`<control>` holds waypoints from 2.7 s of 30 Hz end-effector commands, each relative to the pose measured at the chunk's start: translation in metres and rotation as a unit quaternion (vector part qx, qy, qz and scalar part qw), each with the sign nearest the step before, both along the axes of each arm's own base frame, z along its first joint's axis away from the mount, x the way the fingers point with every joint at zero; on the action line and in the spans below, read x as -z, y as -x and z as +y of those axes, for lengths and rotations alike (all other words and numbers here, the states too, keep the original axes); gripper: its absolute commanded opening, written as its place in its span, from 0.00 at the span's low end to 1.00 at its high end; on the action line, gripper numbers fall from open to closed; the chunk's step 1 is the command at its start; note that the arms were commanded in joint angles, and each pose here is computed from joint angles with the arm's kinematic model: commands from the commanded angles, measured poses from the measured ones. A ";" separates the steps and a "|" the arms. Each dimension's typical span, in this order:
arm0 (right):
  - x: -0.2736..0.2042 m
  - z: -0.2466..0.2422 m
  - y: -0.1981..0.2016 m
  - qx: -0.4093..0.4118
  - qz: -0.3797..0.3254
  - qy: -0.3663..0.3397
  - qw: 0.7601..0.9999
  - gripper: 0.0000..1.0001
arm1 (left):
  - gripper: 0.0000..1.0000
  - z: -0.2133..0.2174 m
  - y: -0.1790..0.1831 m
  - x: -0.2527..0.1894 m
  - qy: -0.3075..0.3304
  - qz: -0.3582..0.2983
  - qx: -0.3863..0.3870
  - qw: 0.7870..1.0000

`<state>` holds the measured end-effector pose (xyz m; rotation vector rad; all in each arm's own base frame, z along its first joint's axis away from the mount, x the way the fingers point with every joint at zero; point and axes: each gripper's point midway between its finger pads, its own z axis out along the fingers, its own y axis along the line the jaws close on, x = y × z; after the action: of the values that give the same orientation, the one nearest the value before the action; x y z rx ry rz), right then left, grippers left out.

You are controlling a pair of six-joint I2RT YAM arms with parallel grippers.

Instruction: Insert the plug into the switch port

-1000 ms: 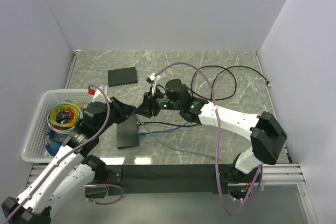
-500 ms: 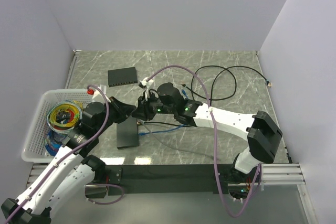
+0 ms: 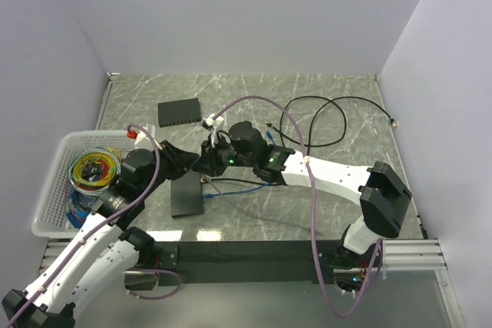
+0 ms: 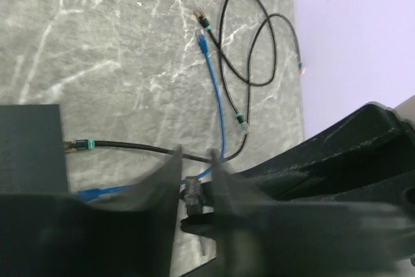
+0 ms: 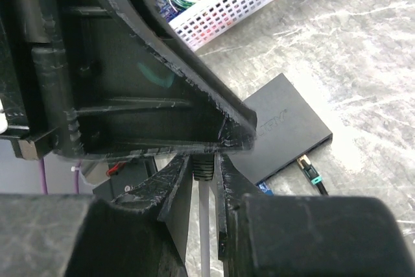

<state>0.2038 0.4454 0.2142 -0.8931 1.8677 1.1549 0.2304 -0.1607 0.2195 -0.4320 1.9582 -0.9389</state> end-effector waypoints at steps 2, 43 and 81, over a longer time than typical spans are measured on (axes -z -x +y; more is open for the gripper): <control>-0.032 0.002 -0.005 0.015 -0.031 -0.042 0.999 0.00 | 0.44 -0.006 -0.004 -0.012 0.011 -0.015 0.008 1.000; 0.148 -0.002 -0.291 0.348 0.240 0.093 0.901 0.00 | 0.69 0.192 -0.321 0.149 -0.178 0.182 -0.256 0.933; 0.034 -0.174 -0.192 0.396 0.063 0.105 0.910 0.00 | 0.62 0.096 -0.272 0.035 -0.209 0.073 -0.176 0.959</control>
<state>0.3935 0.2913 0.1597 -0.0751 2.2336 0.6138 0.4744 -0.0724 0.1341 -0.6679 2.1946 -0.2575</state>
